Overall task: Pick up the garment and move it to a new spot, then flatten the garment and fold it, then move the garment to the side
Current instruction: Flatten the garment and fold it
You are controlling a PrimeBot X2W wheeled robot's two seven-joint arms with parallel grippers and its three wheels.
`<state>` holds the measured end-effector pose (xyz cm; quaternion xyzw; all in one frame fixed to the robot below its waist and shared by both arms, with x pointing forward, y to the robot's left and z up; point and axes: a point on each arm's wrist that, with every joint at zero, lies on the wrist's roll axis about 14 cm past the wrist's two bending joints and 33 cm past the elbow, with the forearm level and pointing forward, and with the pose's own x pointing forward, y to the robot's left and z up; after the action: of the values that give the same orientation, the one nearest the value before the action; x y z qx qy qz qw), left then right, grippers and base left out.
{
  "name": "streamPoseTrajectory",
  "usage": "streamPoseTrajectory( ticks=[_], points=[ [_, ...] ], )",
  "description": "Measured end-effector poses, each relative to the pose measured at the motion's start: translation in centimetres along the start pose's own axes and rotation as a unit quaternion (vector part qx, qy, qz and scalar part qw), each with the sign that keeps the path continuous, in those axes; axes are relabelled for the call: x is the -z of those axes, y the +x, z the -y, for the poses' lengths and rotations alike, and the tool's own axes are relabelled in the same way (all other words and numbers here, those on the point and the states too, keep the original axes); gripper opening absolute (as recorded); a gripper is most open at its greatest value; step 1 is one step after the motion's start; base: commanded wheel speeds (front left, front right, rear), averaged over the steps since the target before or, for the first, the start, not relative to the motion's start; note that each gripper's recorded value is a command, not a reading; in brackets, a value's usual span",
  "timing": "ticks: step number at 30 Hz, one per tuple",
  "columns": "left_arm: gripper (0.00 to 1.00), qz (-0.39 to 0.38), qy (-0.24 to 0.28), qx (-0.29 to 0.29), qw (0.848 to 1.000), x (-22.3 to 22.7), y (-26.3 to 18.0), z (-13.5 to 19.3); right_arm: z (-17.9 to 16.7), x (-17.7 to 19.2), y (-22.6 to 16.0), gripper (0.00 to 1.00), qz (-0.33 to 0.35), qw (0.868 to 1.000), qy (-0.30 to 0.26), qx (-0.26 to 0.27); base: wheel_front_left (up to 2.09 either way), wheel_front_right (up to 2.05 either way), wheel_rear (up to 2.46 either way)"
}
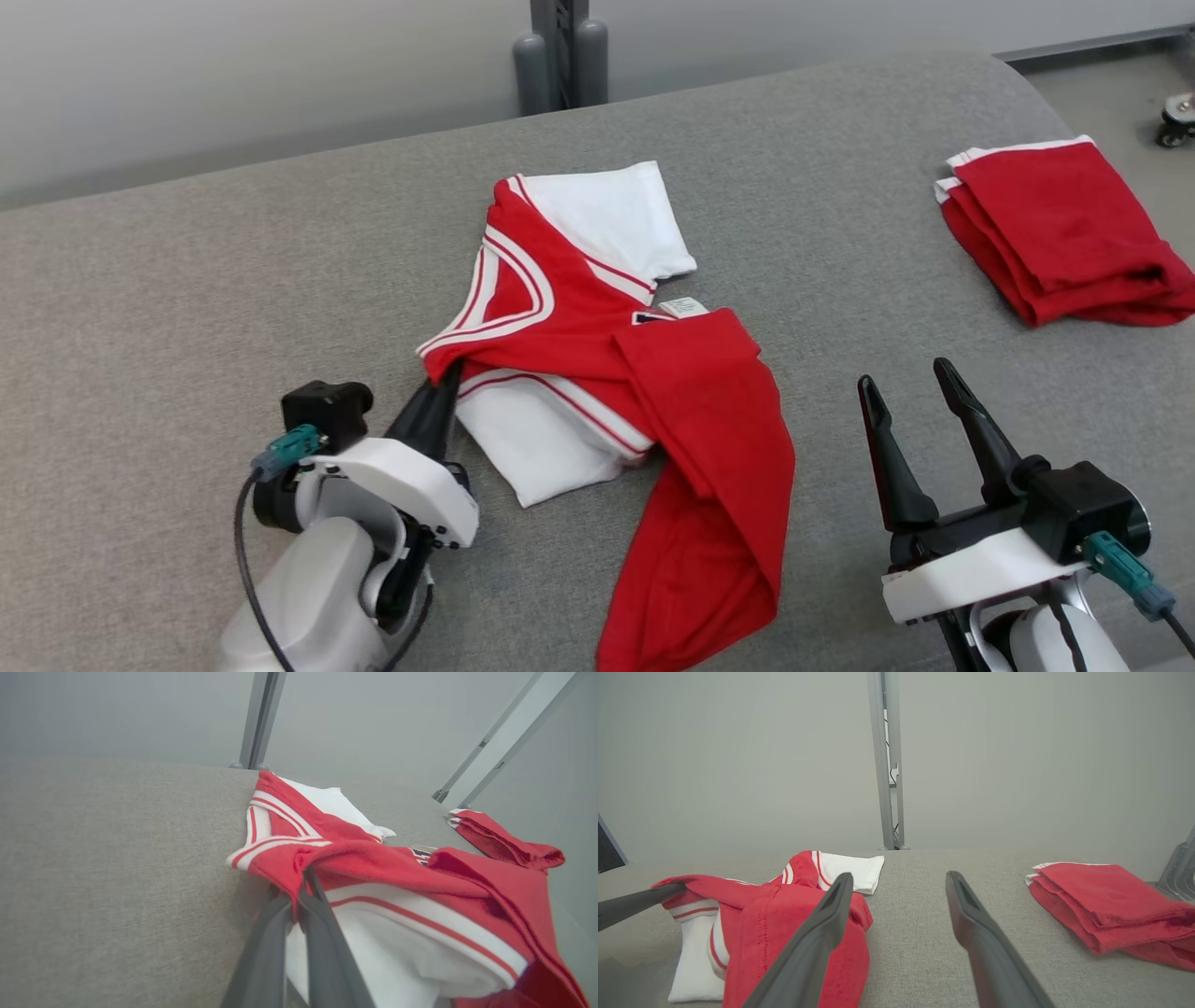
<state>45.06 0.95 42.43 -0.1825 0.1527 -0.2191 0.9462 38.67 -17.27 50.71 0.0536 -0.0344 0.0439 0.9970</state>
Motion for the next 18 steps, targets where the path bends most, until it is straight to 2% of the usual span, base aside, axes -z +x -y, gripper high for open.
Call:
streamPoseTrajectory(
  ticks=[5,9,13,15,18],
  points=[
    [0.00,0.054,0.016,-0.069,0.996,-4.1,-2.3,-5.1,-1.9,0.0,0.7,1.00,0.002,1.000,0.006,-0.028,0.00,0.00,0.00],
    [0.00,0.092,0.040,-0.154,0.983,-7.2,-6.1,-10.4,-4.7,-0.1,1.4,1.00,0.005,0.997,0.014,-0.070,0.00,0.00,0.00],
    [0.00,0.119,0.046,-0.217,0.968,-9.3,-8.9,-13.8,-6.5,-0.2,1.8,1.00,0.007,0.995,0.017,-0.096,0.00,0.00,0.00],
    [0.02,0.119,0.052,-0.224,0.966,-9.4,-9.3,-14.2,-6.9,-0.2,1.9,1.00,0.007,0.995,0.017,-0.102,0.00,0.00,0.00],
    [1.00,0.089,0.059,-0.245,0.964,-7.9,-10.1,-15.4,-7.7,-0.2,2.1,1.00,0.008,0.993,0.019,-0.113,0.00,0.00,0.00]
  ],
)
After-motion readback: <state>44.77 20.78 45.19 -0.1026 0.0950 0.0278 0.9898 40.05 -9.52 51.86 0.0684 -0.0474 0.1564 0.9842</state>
